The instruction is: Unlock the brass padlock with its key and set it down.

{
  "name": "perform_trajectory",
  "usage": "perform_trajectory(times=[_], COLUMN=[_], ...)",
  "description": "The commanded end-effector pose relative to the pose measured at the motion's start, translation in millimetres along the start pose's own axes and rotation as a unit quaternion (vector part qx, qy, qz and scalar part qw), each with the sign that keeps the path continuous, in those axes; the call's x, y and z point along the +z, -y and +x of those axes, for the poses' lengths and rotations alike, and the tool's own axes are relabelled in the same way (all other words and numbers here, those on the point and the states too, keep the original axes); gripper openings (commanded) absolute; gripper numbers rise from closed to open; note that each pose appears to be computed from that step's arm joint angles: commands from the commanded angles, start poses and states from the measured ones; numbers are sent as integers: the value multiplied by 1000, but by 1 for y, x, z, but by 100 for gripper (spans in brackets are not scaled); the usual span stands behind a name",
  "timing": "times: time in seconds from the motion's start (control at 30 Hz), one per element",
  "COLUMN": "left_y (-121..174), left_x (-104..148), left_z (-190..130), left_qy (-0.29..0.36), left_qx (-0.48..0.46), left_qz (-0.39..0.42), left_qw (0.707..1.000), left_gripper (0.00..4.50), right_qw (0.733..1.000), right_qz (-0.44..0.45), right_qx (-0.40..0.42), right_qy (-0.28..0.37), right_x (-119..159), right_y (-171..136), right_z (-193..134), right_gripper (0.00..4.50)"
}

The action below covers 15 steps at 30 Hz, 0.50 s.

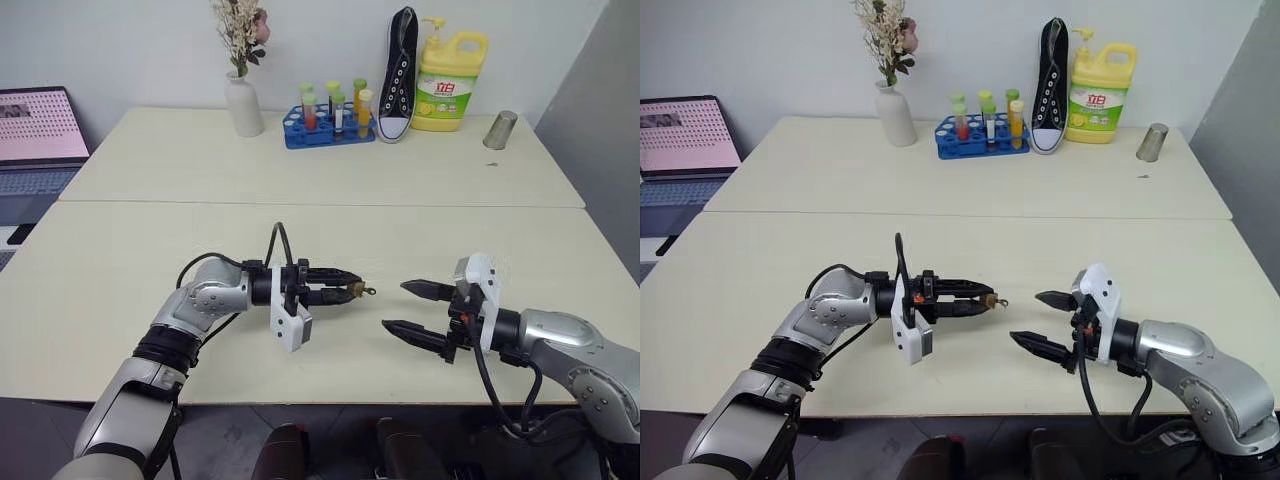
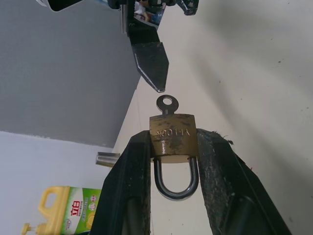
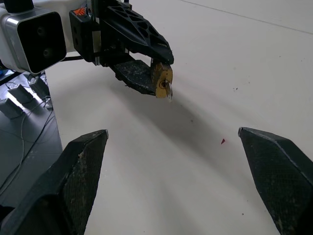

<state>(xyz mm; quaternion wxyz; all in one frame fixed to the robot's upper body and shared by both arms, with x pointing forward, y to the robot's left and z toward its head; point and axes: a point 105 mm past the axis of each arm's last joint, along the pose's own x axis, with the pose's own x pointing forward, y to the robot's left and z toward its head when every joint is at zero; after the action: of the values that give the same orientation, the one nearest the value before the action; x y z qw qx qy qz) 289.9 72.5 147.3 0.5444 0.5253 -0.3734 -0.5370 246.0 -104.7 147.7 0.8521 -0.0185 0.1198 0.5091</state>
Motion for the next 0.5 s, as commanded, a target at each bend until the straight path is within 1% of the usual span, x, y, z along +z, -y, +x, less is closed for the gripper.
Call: perform_trajectory(times=[0.03,0.5], left_y=[-10,-6], left_x=[1,5], left_z=[-3,-2], left_qy=[-5,-9], left_qx=[26,27], left_qz=[23,26], left_qw=[999,999], left_gripper=[97,97], right_qw=[1000,999], right_qz=[-6,-1], right_qx=[11,52], right_qy=[16,16], right_x=[13,13], right_y=[2,-2], right_z=[5,29], right_gripper=[450,450])
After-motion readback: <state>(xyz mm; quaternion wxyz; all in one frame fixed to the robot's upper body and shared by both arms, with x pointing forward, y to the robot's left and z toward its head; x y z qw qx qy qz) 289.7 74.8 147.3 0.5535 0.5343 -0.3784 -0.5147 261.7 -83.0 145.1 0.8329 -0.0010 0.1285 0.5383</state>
